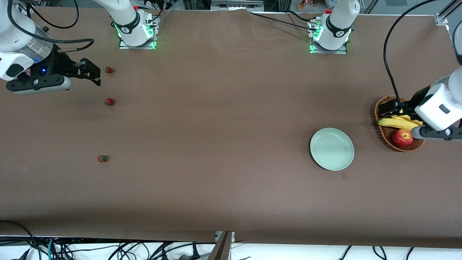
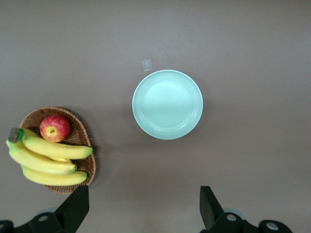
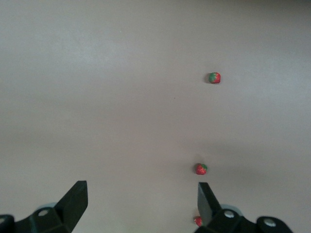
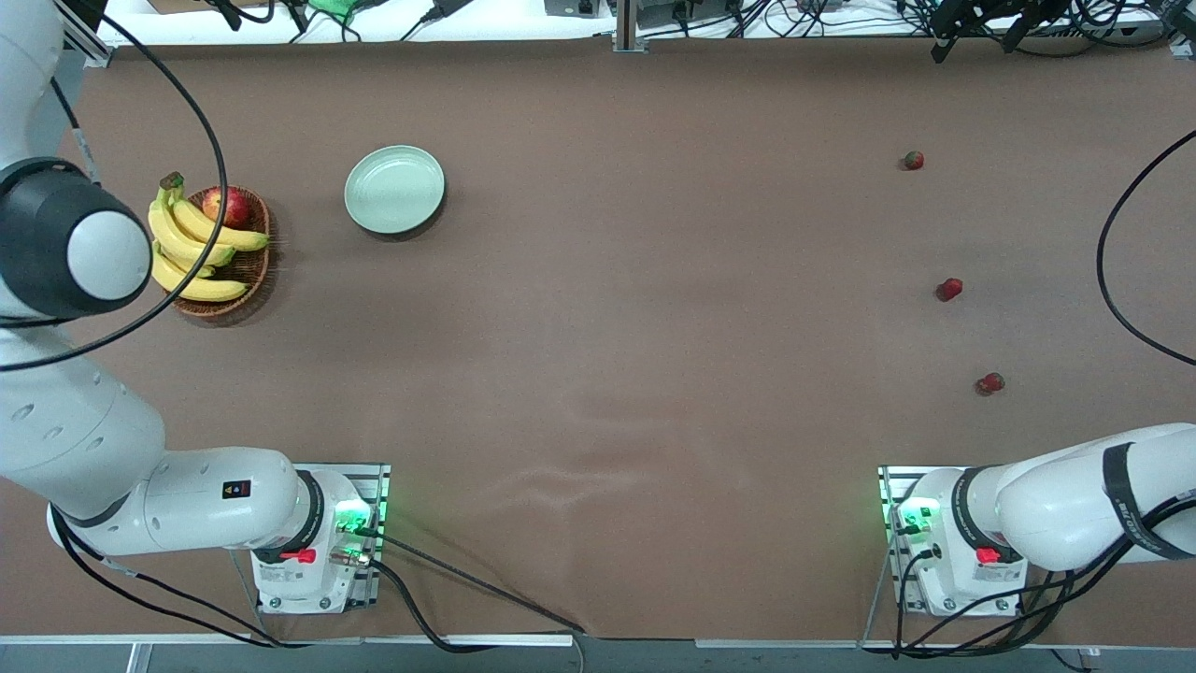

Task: Collect all strawberries into plate
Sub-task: 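Lower the right gripper onto the first strawberry and grasp it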

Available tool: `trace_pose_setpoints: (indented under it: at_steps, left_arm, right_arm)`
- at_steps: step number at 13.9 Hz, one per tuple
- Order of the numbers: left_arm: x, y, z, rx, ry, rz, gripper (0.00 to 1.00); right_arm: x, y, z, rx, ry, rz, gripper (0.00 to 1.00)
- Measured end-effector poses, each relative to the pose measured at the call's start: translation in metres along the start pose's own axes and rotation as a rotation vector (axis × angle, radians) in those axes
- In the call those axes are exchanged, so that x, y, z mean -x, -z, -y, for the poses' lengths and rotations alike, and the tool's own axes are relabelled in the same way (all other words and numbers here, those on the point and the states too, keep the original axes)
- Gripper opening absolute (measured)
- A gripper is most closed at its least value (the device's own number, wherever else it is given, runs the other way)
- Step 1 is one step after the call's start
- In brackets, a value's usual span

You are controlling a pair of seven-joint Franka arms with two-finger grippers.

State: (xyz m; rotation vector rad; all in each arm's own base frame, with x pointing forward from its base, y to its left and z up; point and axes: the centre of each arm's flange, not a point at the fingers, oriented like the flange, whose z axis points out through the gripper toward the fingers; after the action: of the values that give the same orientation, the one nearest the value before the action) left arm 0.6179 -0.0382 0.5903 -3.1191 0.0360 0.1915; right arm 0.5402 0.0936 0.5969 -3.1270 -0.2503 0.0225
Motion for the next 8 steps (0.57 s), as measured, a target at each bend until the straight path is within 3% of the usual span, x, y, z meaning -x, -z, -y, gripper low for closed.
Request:
trace_pose_setpoints:
  at_steps: [2,5,8]
  left_arm:
    - [0.03,0.009,-0.011,-0.02,-0.004,-0.059,1.0]
    - [0.085,0.013,-0.024,-0.053,-0.01,-0.073,1.0]
    - [0.089,0.011,-0.019,-0.053,0.001,-0.078,1.0]
  right_arm:
    - [0.0,-0.001,0.0,0.0,0.0,0.003,1.0]
    - [0.0,-0.001,0.0,0.0,0.002,0.003,1.0]
    - [0.0,-0.003,-0.003,0.002,0.003,0.007,1.0]
